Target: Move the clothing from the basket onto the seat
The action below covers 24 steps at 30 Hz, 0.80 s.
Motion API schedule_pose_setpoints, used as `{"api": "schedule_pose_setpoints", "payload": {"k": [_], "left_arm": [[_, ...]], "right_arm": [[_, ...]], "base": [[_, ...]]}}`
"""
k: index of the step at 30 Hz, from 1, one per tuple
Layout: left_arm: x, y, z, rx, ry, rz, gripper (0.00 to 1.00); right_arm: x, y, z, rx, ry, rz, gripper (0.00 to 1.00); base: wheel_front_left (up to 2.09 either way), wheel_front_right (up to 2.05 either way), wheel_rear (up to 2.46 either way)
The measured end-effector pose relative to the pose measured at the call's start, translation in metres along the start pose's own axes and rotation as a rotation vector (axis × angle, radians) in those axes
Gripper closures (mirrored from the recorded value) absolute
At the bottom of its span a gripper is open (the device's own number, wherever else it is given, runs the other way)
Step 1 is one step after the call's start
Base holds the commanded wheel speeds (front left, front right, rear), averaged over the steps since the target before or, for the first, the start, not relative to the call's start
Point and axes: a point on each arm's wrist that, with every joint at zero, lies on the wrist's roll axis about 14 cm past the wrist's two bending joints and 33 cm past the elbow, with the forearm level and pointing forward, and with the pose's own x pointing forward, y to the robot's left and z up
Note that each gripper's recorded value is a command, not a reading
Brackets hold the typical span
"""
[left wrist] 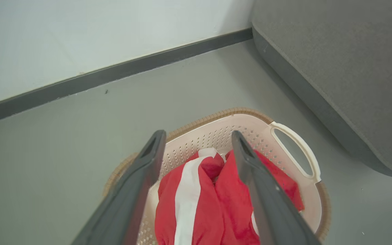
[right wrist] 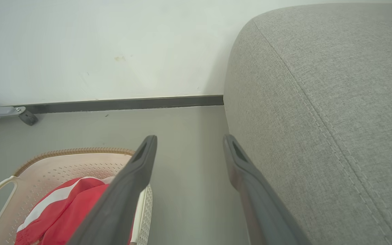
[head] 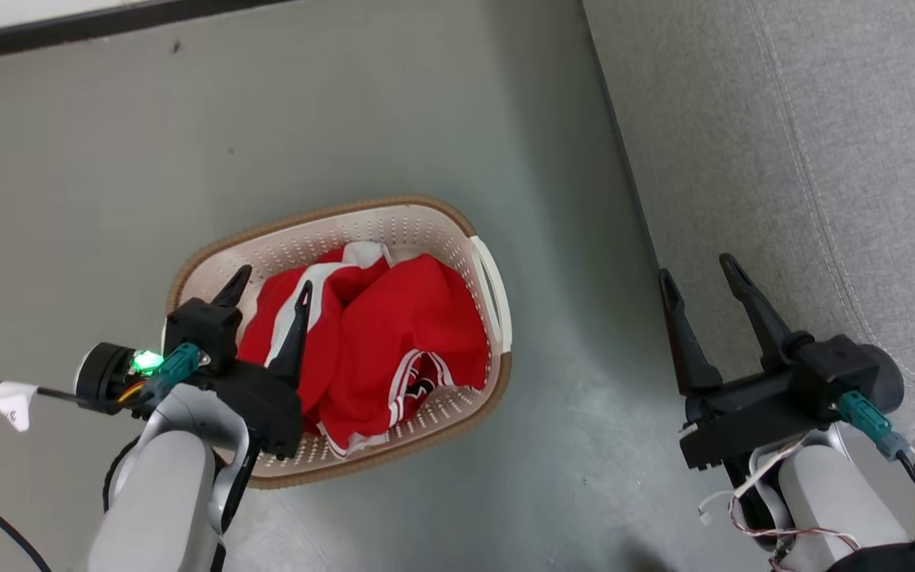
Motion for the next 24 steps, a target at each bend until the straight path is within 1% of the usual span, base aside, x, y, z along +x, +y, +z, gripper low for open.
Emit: {"api": "schedule_pose_setpoints", "payload": {"k": [10,14,24], "left_arm": [[0.023,-0.008,-0.060,0.021,0.243,-0.036,0.00],[0.028,-0.008,-0.080,0.030,0.326,-0.025,0.00],[0.043,0.000,-0.104,0.068,0.440,-0.011,0.00]], "right_arm": [[0.009,-0.010,-0.021,-0.001,0.054,-0.030,0.00],[0.007,-0.011,-0.031,0.004,0.081,-0.036,0.00],[0.001,-0.019,-0.047,0.005,0.129,-0.063,0.00]], "base": [[0.00,0.00,0.00],[0.00,0.00,0.00],[0.00,0.00,0.00]]}}
